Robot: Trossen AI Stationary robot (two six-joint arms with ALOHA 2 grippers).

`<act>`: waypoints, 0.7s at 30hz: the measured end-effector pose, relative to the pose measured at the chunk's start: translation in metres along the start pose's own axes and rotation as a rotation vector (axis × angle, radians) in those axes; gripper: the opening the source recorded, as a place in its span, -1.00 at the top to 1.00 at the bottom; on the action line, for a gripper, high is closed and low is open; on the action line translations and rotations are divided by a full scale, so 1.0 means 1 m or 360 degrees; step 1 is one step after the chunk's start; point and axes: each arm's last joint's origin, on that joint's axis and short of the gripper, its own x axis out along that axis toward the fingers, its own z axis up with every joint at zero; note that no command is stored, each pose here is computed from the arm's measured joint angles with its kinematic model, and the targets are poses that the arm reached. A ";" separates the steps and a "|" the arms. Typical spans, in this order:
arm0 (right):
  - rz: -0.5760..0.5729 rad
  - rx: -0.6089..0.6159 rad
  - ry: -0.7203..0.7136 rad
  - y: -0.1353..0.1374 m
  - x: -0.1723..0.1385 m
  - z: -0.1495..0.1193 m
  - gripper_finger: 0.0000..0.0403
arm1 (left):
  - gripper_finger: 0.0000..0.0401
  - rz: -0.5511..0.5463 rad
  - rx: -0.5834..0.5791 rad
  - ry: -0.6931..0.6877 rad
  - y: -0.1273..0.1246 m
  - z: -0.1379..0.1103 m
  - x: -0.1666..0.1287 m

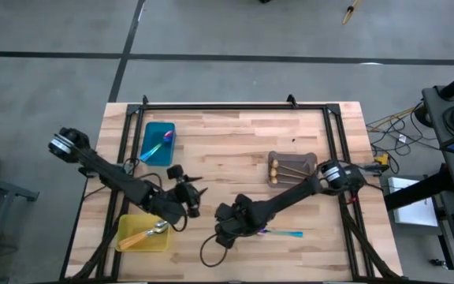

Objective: Sort silverware by color (type)
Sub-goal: Put the gold spoon into the black bin

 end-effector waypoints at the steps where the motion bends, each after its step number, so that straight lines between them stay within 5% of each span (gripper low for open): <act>1: 0.0000 0.0010 0.0001 0.001 0.003 0.001 0.04 | 0.15 0.0032 0.0022 -0.0027 0.004 0.002 -0.003; 8: -0.0122 0.0005 0.0089 -0.001 0.030 0.005 0.04 | 0.15 0.0203 0.0159 -0.0134 0.028 0.010 -0.019; 12: -0.0265 0.0011 0.0193 -0.005 0.033 0.006 0.04 | 0.15 0.0189 0.0157 -0.0180 0.038 0.018 -0.028; 21: -0.0281 0.0012 0.0185 0.001 0.037 0.014 0.04 | 0.15 0.0159 0.0134 -0.0201 0.046 0.021 -0.040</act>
